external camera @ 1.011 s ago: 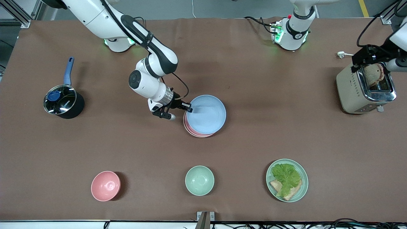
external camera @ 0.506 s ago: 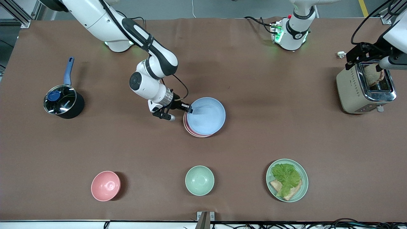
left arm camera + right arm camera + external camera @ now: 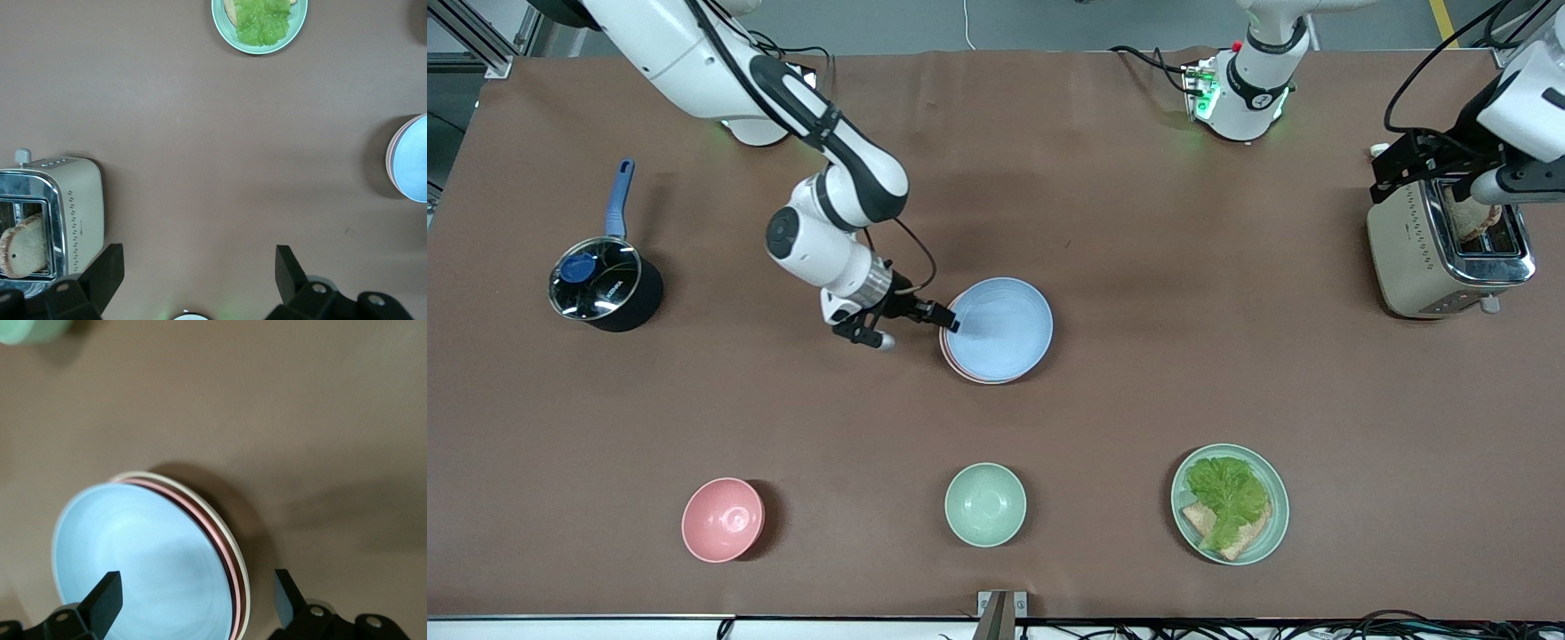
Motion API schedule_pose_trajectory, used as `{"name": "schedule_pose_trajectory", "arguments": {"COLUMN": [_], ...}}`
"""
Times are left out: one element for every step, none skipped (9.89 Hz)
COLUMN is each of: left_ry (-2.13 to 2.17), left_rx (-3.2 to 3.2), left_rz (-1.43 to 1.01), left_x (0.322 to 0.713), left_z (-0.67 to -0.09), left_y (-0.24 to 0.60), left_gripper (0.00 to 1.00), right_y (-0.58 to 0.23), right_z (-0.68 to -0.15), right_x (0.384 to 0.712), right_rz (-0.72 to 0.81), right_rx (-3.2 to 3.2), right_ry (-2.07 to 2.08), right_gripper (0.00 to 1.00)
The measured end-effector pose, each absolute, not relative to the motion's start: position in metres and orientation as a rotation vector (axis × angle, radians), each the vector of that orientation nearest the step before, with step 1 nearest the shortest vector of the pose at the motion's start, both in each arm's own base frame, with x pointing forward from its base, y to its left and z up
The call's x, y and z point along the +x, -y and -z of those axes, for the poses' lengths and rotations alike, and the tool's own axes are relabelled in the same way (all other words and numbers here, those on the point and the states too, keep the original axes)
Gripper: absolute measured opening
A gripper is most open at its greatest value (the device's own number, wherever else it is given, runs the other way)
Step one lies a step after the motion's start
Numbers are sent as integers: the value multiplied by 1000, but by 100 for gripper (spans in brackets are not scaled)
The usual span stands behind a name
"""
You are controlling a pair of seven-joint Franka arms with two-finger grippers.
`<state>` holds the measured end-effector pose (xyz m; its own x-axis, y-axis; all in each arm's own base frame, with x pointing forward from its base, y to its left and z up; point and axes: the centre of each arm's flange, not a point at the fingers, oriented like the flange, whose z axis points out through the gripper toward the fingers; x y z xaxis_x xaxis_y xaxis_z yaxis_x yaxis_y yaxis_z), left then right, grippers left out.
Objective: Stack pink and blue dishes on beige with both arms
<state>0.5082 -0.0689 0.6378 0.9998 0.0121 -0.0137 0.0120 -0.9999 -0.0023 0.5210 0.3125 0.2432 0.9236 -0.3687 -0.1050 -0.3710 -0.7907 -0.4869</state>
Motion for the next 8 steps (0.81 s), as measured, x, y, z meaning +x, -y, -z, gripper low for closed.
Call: {"name": "schedule_pose_trajectory", "arguments": {"left_ry": [7,-1,-1,-4,-11,-20,-19,-17], "left_rx": [-3137,-3137,-3137,-3139,-3140,-3141,-3142,-3142], "left_rz": [-29,-29,-21,-4,13,27,30,25], "left_x": [509,509,509,509,509,509,509,509], "left_z": [-635,-635,-638,-643,-649,-654,-656,-655], "left_y": [76,79,79,78,77,75,72,71], "left_gripper": [100,100,100,100,100,100,100,100], "right_y": [-289,-258,-229,-201,-173,-142,-108,-77], "right_z": [-266,-289,-311,-337,-369,-407,-448,-489], "right_x": [533,545,553,558,559,558,559,562], "right_rz": [1,9,23,42,77,115,136,151], "right_rx": [-2607,-2672,-2731,-2793,-2870,-2956,-3023,-3049], "right_ry": [-486,-445,-426,-411,-389,-379,-407,-467], "right_gripper": [100,100,100,100,100,100,100,100]}}
